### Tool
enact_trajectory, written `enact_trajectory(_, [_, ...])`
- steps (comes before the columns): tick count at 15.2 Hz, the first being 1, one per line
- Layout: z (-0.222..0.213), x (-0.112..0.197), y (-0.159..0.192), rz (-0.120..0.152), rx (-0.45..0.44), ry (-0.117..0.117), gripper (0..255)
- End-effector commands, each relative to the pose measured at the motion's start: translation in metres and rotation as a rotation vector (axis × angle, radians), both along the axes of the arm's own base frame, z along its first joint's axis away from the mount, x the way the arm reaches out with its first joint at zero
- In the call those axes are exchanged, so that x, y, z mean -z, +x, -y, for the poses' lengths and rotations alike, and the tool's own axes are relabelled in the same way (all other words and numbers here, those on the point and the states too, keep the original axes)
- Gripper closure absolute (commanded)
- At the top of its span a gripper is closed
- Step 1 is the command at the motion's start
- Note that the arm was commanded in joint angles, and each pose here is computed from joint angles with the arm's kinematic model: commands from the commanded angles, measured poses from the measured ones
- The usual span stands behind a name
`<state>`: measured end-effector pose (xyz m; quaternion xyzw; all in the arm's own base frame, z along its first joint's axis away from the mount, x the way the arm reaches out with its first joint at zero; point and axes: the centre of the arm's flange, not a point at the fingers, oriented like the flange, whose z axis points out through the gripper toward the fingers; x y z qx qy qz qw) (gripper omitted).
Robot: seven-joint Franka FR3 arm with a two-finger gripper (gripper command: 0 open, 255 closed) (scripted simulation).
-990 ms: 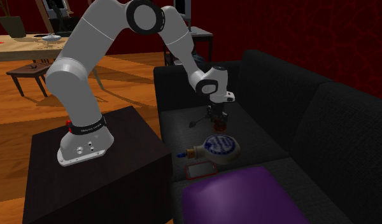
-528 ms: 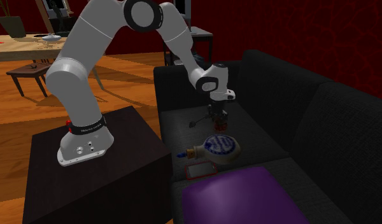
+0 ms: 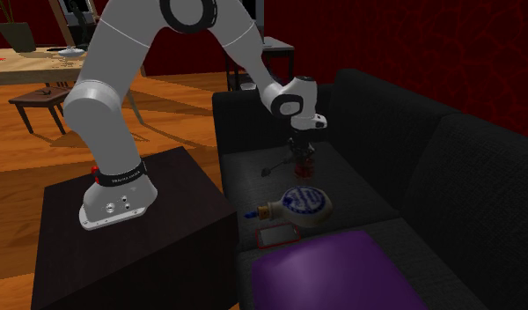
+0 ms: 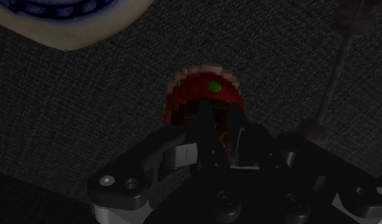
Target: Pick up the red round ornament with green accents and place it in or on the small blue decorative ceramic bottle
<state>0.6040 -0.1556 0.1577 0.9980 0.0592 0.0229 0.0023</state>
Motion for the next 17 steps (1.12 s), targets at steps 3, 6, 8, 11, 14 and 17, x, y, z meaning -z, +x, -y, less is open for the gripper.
enact_trajectory(3, [-0.001, -0.022, 0.000, 0.000, 0.000, 0.000, 255])
enact_trajectory(6, [-0.001, -0.038, 0.000, 0.000, 0.000, 0.000, 255])
enact_trajectory(8, [-0.001, -0.048, 0.000, 0.000, 0.000, 0.000, 255])
enact_trajectory(11, [-0.001, -0.064, 0.000, 0.000, 0.000, 0.000, 255])
enact_trajectory(14, [-0.001, -0.080, 0.000, 0.000, 0.000, 0.000, 255])
enact_trajectory(17, [-0.001, -0.096, 0.000, 0.000, 0.000, 0.000, 255])
